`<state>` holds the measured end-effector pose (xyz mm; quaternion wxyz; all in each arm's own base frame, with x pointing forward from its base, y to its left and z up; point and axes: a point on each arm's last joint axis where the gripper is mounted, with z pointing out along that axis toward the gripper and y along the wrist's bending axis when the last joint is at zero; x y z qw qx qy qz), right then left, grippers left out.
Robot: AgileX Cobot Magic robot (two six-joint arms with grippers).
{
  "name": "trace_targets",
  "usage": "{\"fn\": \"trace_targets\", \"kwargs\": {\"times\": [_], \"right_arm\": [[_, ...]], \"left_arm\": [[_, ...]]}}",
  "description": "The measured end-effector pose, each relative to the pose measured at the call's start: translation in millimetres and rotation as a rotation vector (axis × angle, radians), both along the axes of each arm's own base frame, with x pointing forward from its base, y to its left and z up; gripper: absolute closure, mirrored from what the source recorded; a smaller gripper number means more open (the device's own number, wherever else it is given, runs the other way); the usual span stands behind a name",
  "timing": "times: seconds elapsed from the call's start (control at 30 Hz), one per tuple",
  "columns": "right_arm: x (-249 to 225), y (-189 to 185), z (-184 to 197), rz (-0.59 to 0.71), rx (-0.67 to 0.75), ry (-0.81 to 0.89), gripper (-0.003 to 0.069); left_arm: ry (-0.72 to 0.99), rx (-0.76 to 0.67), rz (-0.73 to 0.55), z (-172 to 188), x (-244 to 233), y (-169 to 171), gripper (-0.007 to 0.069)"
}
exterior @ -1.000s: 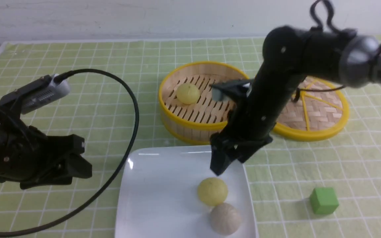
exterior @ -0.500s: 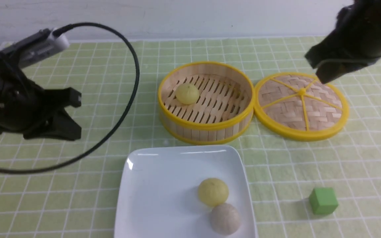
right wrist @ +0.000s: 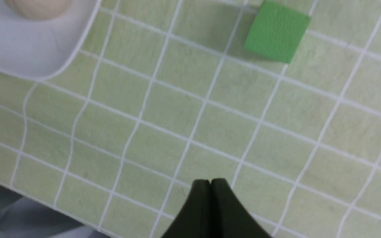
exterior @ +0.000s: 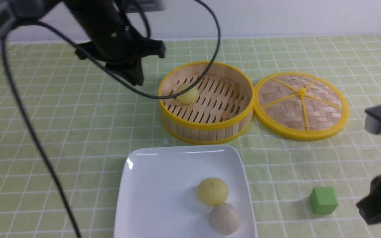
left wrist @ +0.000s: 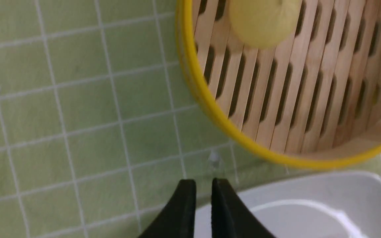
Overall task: Put the steamed buns into the plate on the green tablecloth.
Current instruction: 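Reach into the bamboo steamer and grasp a bun with the left gripper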
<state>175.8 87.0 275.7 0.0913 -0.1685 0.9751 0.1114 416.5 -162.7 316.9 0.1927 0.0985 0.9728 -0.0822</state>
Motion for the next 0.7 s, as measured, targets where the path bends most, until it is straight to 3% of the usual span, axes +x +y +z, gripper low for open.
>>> {"fn": "trace_targets", "kwargs": {"times": [0.23,0.37,0.57,0.7], "right_arm": [[-6.7,-2.5,-21.6,0.052,-0.017,0.018,0.0667],[-2.4,-0.2,-20.6,0.04,0.01,-0.031,0.0666],[-1.1,0.1,-20.3,0.039,0.014,-0.045,0.0661],[-1.0,0.2,-20.3,0.039,0.014,-0.046,0.0658]], "left_arm": [[-0.061,-0.024,-0.037,-34.9,41.2,-58.0,0.0271],[-0.047,-0.048,-0.041,-59.7,55.6,-68.9,0.0194],[0.01,-0.023,-0.039,-95.7,64.0,-72.5,0.0197],[0.022,-0.016,-0.039,-103.3,65.2,-73.0,0.0349]]}}
